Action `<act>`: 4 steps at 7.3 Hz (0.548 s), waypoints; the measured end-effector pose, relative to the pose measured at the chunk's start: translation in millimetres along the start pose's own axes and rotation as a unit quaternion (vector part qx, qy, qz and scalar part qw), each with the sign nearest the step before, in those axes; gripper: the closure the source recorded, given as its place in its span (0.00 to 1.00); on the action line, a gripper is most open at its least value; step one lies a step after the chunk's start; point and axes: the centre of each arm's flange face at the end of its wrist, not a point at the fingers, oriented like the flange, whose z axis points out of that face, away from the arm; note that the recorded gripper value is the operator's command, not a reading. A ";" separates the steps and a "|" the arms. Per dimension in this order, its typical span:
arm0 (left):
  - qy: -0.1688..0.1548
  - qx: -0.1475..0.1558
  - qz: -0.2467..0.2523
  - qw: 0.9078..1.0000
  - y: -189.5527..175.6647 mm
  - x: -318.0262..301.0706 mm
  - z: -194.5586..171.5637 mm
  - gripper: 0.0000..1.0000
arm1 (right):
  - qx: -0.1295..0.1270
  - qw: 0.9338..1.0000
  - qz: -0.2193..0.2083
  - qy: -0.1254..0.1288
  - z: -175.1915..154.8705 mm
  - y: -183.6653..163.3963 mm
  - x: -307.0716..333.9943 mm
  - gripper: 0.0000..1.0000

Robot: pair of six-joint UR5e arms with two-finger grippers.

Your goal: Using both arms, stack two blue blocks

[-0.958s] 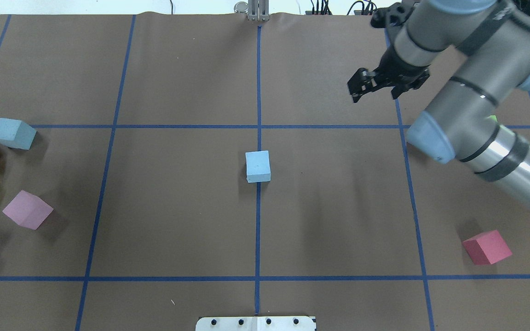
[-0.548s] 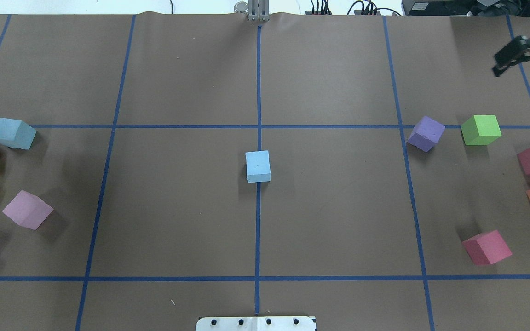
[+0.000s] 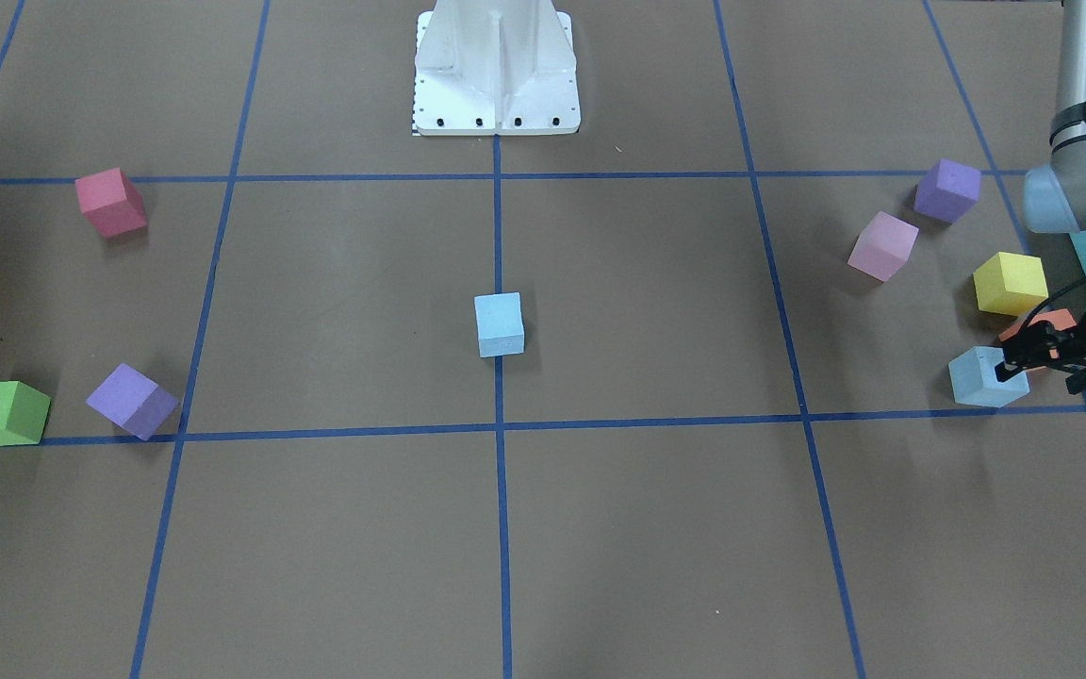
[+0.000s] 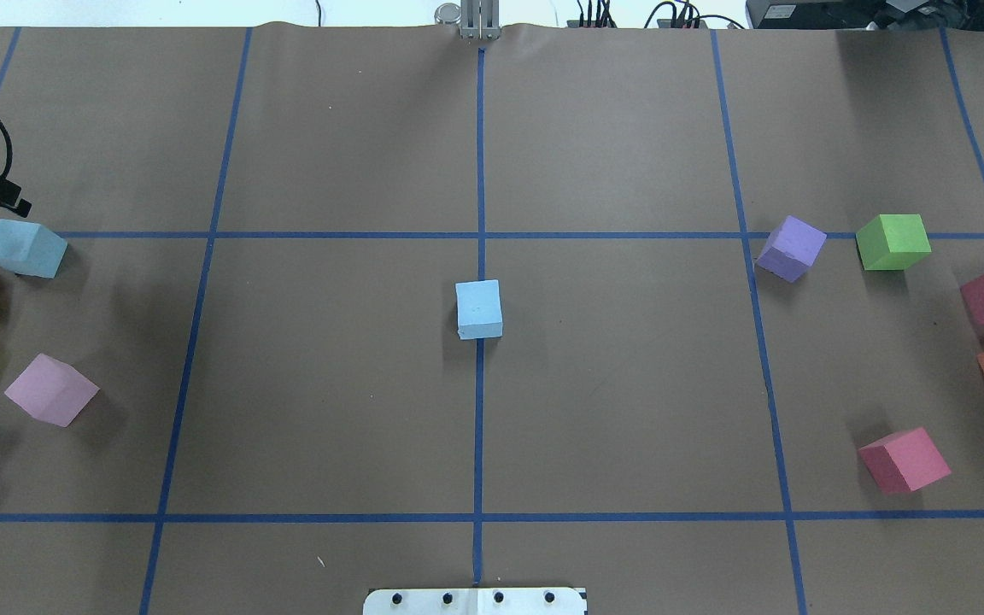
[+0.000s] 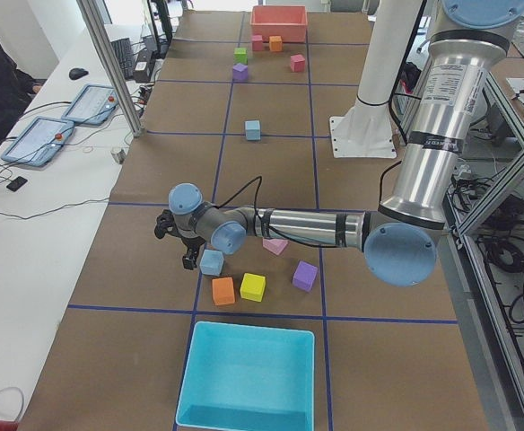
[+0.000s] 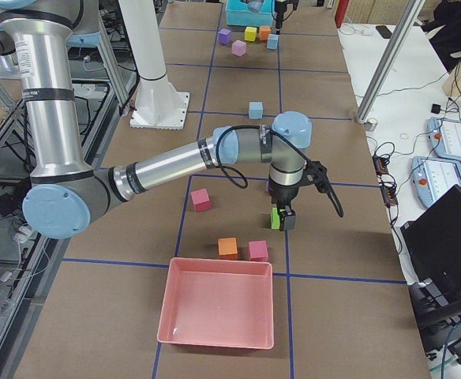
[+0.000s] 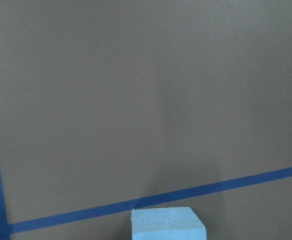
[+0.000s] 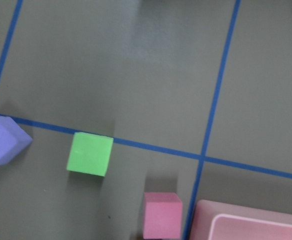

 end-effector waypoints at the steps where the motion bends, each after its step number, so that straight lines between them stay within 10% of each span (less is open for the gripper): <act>1: -0.001 0.000 0.005 1.000 0.9 -1.4 8.7 0.02 | -0.003 1.000 0.006 -0.001 2.4 20.6 23.1 0.00; 4: -0.012 0.008 0.009 1.000 7.7 -12.6 31.9 0.02 | -0.005 1.000 0.031 -0.003 4.5 54.7 54.6 0.00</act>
